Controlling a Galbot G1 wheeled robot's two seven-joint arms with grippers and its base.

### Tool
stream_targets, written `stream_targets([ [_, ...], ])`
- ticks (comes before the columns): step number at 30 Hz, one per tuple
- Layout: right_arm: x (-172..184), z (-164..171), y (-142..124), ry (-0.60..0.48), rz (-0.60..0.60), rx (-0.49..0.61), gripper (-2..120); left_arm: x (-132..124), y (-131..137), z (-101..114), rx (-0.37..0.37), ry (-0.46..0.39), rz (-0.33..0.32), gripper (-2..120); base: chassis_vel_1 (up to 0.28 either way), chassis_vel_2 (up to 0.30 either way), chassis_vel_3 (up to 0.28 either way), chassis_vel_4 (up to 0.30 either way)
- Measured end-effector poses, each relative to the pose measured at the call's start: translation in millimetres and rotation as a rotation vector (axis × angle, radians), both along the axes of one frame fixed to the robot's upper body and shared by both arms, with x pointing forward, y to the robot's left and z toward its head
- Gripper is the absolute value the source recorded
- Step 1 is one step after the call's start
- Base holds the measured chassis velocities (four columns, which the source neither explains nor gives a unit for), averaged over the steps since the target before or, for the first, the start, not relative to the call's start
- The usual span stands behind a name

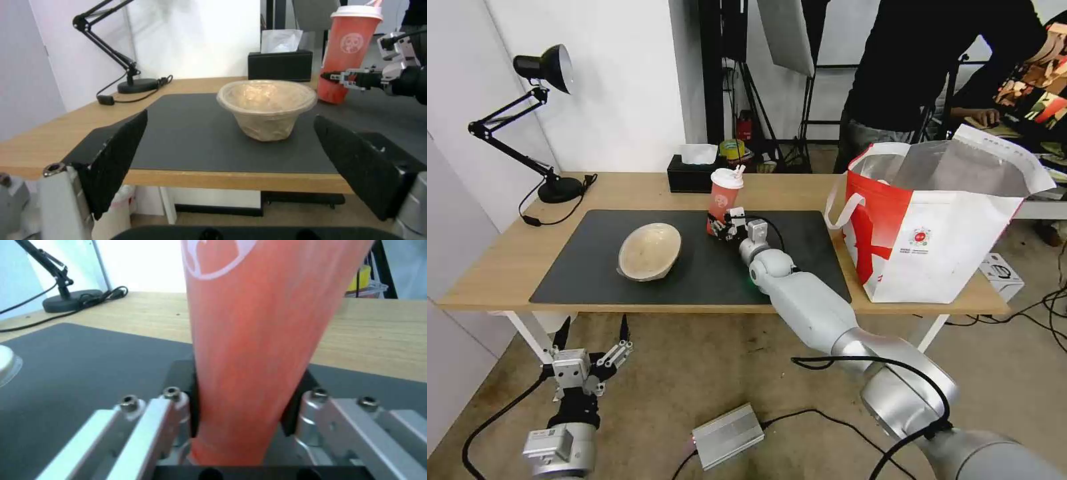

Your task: Pick up the trash from the table and place it into the takeout bag.

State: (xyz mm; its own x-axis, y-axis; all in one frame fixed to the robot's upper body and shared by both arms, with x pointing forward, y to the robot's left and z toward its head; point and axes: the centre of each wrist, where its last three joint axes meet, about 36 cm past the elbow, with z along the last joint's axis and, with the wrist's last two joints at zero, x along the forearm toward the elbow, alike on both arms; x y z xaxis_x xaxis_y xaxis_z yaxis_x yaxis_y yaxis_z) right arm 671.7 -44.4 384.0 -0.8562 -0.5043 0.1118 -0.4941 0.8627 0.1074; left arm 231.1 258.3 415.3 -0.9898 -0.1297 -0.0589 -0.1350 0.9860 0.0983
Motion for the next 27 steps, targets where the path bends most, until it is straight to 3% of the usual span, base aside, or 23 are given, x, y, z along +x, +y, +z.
stream_targets([
  [11, -3, 0, -9, 0.004, -0.020, 0.014, 5, 1, 2, -3, 0.001, 0.002, 0.004, 100, 0.000, 0.000, 0.000, 0.000],
  [27, -9, 13, -44, -0.036, -0.046, -0.002, 4, 5, 3, -6, -0.001, 0.000, 0.007, 100, 0.000, 0.000, 0.000, 0.000],
])
